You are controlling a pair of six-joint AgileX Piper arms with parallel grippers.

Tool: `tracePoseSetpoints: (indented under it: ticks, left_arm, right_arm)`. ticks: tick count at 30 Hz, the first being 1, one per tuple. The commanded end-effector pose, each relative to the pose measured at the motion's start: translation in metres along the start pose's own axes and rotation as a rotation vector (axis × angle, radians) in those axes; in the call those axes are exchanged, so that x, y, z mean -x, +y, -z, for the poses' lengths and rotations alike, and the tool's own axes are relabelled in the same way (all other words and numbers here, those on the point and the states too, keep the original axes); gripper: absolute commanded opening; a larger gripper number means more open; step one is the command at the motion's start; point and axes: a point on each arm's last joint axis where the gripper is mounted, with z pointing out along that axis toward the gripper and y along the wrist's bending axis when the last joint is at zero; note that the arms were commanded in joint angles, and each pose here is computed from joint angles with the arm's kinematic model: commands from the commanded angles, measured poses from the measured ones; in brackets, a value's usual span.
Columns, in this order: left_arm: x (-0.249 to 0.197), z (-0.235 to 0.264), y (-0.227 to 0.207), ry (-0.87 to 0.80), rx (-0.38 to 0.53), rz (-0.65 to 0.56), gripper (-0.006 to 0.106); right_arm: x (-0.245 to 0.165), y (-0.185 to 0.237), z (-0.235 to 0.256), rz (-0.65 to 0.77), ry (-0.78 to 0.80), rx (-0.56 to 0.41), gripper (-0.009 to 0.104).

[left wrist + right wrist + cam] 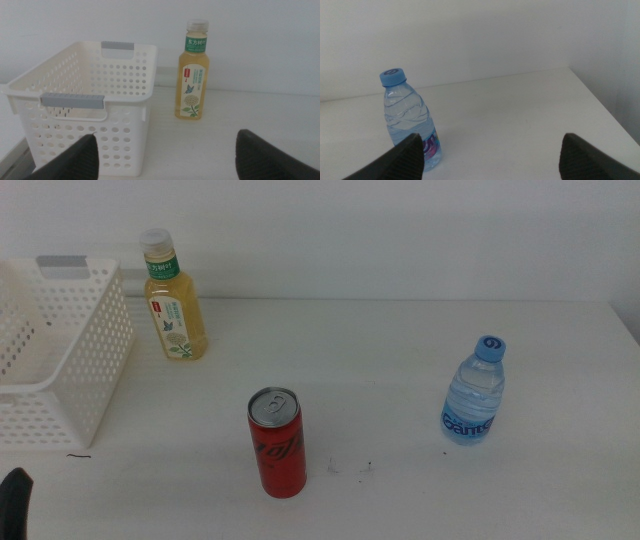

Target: Use arms to grab the bottles and put them into the dustbin to the left of the table.

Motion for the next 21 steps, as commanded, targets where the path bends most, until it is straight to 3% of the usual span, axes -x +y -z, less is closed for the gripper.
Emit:
tracePoseSetpoints:
  ticks: [1,7,16,21]
  left_arm:
    - [0.001,0.0,0.0,-0.015,-0.003,0.007,0.094]
    - [0.007,-0.011,-0.005,-0.026,-0.076,0.003,0.094]
    - [-0.002,-0.047,-0.045,0.089,-0.394,-0.027,0.094]
    - [-0.017,-0.058,-0.068,0.161,-0.49,-0.004,0.094]
  right_arm:
    - [0.0,0.0,0.0,0.009,-0.013,-0.003,0.092]
    - [0.0,0.0,0.0,0.009,-0.013,-0.003,0.092]
    - [0.0,0.0,0.0,0.009,-0.013,-0.003,0.092]
    - [0.0,0.0,0.0,0.009,-0.013,-0.003,0.092]
